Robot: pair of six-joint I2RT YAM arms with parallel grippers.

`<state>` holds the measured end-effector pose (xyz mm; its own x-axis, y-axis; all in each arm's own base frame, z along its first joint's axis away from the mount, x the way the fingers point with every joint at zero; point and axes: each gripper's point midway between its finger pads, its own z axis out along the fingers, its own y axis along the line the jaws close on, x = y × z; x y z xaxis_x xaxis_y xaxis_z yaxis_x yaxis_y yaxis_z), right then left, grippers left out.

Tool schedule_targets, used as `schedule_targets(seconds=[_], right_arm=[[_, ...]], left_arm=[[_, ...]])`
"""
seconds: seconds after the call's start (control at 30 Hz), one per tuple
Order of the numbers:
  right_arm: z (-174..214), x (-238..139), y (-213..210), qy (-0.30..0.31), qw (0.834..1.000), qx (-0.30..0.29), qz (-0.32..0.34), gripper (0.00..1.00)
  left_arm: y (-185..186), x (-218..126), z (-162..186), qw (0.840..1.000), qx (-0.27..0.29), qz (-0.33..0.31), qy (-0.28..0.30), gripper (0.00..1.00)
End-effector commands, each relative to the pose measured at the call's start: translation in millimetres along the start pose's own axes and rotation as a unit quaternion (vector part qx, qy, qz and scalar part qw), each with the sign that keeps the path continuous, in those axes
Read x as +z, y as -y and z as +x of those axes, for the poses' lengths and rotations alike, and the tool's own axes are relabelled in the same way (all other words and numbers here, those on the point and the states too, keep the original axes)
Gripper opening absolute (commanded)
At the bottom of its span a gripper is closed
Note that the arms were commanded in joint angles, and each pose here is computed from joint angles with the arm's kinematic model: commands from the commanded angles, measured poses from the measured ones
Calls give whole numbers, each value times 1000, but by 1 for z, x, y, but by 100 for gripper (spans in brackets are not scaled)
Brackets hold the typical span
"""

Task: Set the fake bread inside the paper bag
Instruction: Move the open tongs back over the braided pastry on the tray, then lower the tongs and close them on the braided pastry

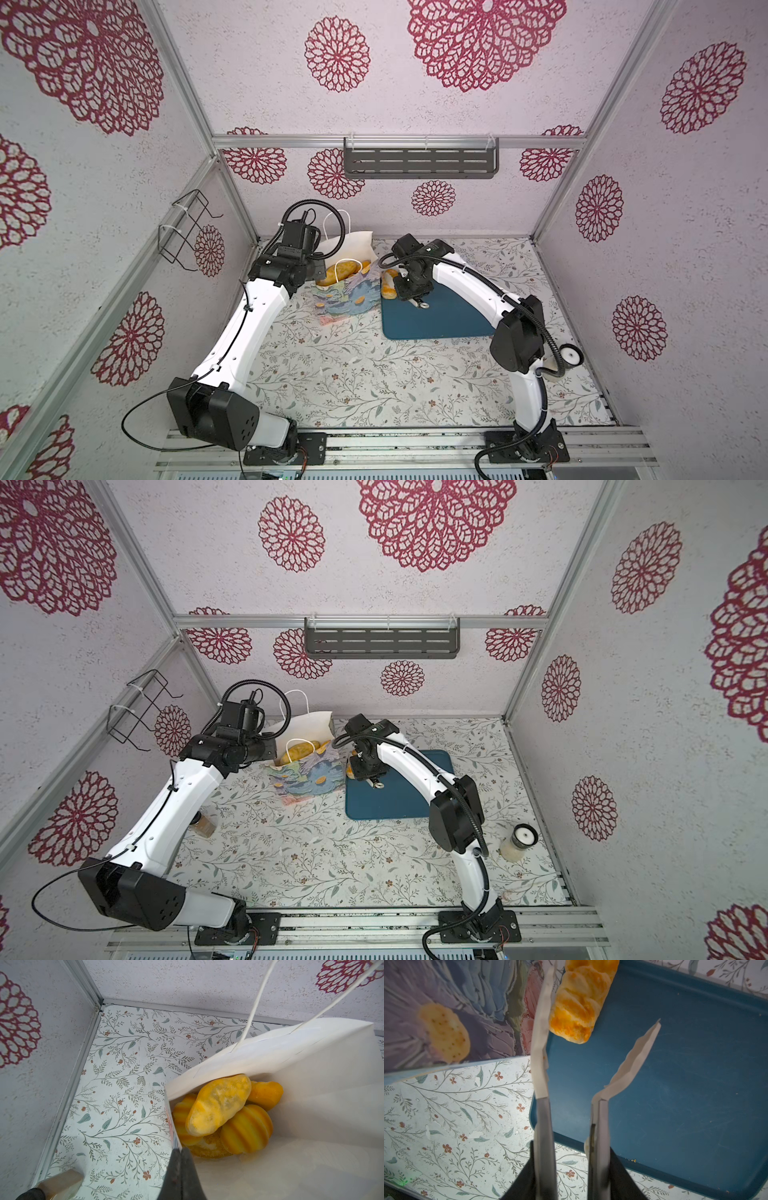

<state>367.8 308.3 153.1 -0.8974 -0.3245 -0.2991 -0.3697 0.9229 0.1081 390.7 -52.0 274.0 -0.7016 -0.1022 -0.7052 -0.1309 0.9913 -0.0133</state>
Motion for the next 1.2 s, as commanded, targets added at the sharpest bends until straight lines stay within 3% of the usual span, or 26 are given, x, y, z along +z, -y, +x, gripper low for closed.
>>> schedule_targets(seconds=[0.0,0.8,1.17], right_arm=[[-14,-14,-7,23,999,-5,-22,45],[-21,24,-5,-8,999,6,-33,44],[-20,37,8,-23,999,15,-29,37]], left_arm=[[1,-15,-10,1000,-2,5,29,0],[2,-16,-10,1000,-2,10,29,0],[2,-16,-10,1000,-3,10,29,0]])
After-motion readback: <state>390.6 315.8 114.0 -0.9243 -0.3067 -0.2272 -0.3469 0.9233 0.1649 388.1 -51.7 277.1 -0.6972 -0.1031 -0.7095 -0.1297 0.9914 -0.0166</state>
